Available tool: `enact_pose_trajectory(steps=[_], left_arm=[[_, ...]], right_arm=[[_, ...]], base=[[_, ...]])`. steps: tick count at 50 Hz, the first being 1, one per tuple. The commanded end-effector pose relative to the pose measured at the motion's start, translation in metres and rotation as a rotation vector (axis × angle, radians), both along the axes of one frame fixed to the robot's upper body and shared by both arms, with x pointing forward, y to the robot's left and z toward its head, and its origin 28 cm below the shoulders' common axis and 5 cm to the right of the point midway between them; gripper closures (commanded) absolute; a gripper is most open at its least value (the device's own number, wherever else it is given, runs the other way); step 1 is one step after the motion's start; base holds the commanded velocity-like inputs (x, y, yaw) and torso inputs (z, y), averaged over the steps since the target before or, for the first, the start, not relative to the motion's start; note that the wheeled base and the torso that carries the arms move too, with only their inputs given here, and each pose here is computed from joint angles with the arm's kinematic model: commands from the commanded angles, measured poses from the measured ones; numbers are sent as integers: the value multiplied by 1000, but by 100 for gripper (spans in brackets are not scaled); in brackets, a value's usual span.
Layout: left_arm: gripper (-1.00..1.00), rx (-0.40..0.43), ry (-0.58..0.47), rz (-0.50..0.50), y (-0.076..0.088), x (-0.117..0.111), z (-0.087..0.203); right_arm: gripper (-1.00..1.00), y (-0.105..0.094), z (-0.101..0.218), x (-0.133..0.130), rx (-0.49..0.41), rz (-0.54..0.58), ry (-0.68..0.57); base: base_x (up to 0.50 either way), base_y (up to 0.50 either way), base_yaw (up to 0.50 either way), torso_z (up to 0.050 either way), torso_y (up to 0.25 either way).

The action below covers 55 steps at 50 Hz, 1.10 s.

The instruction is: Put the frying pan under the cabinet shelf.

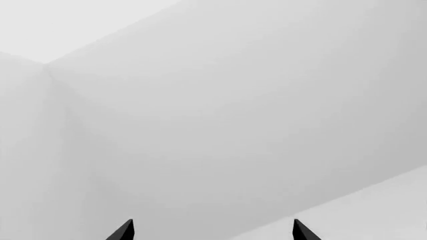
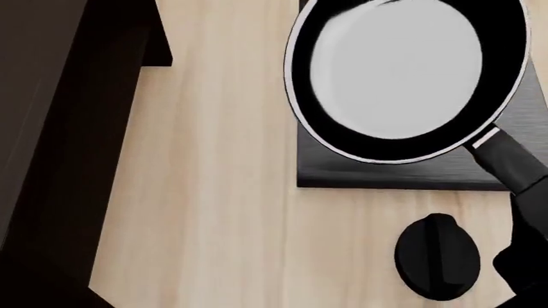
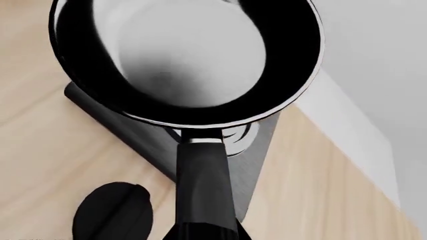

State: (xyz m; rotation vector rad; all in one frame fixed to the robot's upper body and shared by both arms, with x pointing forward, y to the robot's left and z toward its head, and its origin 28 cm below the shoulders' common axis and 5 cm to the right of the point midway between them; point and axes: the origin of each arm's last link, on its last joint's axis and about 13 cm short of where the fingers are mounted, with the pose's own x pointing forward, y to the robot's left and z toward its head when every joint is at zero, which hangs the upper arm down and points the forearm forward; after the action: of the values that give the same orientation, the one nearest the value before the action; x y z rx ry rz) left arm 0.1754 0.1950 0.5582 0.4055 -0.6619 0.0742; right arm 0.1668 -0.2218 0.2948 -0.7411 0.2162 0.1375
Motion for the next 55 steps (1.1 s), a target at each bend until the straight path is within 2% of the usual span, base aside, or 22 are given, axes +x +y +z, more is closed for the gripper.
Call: enact_pose_trajectory(steps=[1,19,34,55], left_arm=[[-100,-12,-5,-6,3,-8,2],[-100,-26,-6,-9,7,-8,-3],[-100,-36,2,-8,11,-6,-8],[-100,-37,-1,-4,12,-7,-6]], right_arm=[[100,1,13,-5,-59,9,-57],[100,8,33,11,-117,61,-21],[100,16,33,17,-152,119,21],[100,19,25,19,-108,191,56]], base=[[0,0,0,0,0],[0,0,0,0,1],[0,0,0,0,1],[0,0,0,1,1]])
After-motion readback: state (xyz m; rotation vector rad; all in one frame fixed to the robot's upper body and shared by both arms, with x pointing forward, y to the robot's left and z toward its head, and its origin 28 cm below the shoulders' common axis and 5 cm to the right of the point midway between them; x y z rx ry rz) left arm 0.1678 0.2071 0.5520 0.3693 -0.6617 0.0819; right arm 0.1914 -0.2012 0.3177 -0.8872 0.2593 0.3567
